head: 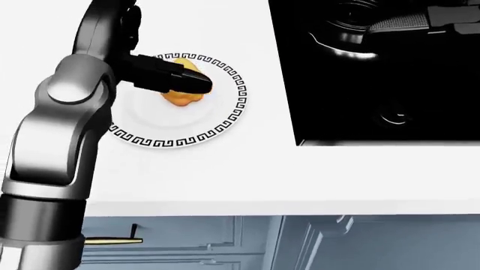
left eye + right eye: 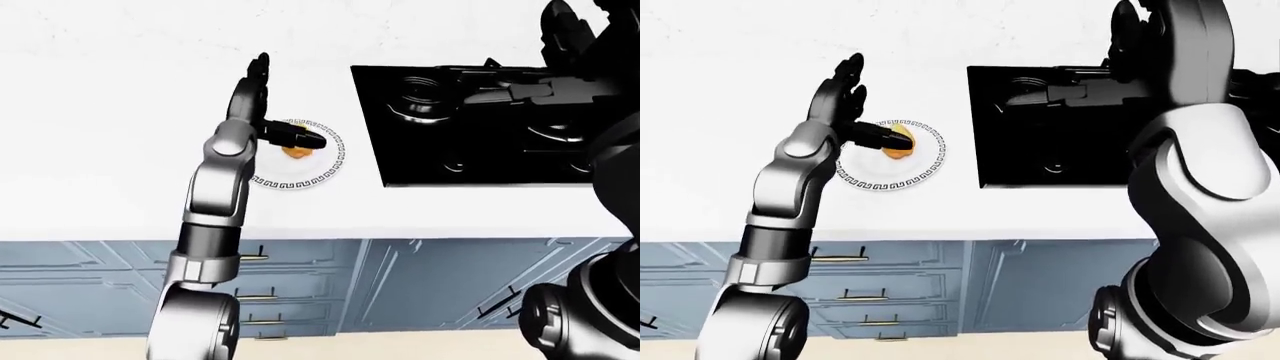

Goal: Pick the bell pepper from the plate and place it in the pan.

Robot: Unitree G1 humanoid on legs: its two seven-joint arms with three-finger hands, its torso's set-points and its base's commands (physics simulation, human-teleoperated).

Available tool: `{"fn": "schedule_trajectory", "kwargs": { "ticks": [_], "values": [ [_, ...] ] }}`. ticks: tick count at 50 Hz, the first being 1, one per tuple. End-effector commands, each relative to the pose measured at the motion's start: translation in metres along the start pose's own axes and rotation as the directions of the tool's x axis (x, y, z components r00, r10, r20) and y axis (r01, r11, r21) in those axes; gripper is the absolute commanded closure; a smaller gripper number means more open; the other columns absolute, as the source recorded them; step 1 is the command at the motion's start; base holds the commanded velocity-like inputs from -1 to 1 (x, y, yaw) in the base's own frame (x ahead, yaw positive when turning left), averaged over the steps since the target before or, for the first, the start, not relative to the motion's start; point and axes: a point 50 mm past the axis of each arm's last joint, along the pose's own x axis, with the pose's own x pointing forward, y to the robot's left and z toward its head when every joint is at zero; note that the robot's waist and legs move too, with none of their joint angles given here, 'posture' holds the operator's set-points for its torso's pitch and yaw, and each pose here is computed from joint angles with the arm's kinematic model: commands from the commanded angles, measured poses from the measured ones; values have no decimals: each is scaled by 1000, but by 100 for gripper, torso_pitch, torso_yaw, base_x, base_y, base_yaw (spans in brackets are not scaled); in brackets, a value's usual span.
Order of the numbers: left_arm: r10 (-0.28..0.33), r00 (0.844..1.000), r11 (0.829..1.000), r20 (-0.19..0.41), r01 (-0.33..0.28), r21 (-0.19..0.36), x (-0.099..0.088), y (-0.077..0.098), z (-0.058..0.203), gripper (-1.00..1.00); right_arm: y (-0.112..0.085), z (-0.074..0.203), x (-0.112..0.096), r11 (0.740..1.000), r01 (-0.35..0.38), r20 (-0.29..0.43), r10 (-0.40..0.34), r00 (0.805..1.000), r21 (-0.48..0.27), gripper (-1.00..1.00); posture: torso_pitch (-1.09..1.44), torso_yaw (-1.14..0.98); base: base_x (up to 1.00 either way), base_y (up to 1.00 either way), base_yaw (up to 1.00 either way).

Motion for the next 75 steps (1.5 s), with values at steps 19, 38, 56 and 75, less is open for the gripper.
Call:
{"fn": "schedule_trajectory", "kwargs": {
  "ticks": [19,38,56,75],
  "values": [
    [-59,996,998,71,56,40,-3,-11,5,-75,-4,14,-2,1000,22,74,-22,997,6,-100,0,0,0,0,0],
    [-50,997,997,54,47,53,4,-9,-1,-79,-4,13,-1,1000,17,74,-18,997,6,-100,0,0,0,0,0],
    [-39,999,997,22,37,73,13,-7,-13,-72,-3,14,-2,1000,15,76,-15,997,5,-100,0,0,0,0,0],
    [-43,999,994,18,41,102,14,-8,-14,-47,-4,15,-2,1000,15,80,-16,997,9,-100,0,0,0,0,0]
  ]
}}
